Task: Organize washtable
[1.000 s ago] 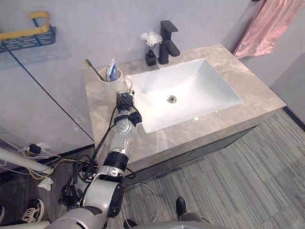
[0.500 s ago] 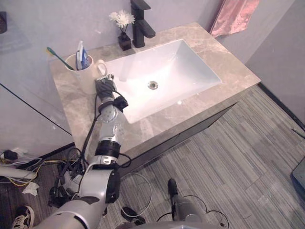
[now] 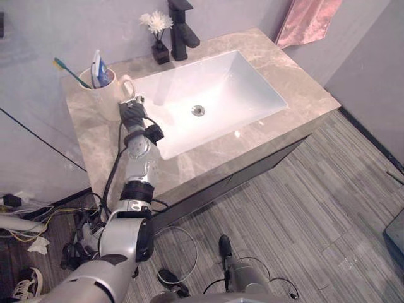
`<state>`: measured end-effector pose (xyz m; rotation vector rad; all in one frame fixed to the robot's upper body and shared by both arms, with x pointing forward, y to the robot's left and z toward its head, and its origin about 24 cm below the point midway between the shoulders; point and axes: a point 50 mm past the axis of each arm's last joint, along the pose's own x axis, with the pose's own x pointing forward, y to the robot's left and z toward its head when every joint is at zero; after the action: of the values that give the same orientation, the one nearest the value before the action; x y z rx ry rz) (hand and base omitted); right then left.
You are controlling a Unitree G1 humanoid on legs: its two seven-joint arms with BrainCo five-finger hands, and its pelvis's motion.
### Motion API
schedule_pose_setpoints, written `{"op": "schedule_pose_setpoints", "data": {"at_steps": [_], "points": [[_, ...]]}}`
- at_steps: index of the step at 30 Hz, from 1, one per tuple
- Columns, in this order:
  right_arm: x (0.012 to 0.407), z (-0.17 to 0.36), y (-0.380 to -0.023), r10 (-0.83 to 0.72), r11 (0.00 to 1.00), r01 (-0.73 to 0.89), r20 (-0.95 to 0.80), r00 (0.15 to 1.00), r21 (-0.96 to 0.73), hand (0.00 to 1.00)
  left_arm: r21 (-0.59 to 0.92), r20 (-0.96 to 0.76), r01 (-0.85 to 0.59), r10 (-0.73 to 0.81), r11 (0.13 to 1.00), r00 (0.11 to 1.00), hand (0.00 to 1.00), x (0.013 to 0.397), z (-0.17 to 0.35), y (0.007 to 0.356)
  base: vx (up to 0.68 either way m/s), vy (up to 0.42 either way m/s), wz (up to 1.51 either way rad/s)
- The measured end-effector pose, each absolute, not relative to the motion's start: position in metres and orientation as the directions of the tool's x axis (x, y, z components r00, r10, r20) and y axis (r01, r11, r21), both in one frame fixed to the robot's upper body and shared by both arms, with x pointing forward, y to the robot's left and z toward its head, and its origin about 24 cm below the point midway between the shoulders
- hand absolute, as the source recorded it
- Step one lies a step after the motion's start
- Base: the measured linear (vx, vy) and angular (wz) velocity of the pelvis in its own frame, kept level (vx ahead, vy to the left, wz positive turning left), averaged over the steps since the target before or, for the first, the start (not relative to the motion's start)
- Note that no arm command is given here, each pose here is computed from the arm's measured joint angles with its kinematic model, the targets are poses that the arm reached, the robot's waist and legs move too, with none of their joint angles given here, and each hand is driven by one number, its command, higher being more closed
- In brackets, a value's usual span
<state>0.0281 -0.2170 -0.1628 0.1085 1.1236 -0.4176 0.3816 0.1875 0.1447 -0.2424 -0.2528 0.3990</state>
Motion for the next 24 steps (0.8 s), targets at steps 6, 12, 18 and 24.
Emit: {"op": "schedule_pose_setpoints", "data": {"at_steps": [6,12,18,24], "points": [[0.028,-0.163,-0.217,-0.269,0.918,0.377,-0.891,0.366,-0.122,0.0,-0.186,0.211,-0.272,0.308,0.944,0.928,1.0,0.368,0.126,0.16,-0.02,-0.028,0.12],[0.023,-0.163,-0.216,-0.272,0.909,0.399,-0.895,0.354,-0.119,0.0,-0.15,0.233,-0.201,0.232,0.968,0.944,1.0,0.339,0.106,0.146,-0.01,-0.065,0.18],[0.009,-0.163,-0.222,-0.29,0.895,0.423,-0.903,0.316,-0.139,0.0,-0.11,0.316,-0.075,0.106,0.991,0.943,1.0,0.296,0.1,0.134,0.02,-0.029,0.36],[0.0,-0.165,-0.219,-0.282,0.892,0.428,-0.917,0.281,-0.144,0.0,-0.084,0.452,-0.022,0.058,0.996,0.89,1.0,0.254,0.116,0.151,0.03,0.064,0.3]]}}
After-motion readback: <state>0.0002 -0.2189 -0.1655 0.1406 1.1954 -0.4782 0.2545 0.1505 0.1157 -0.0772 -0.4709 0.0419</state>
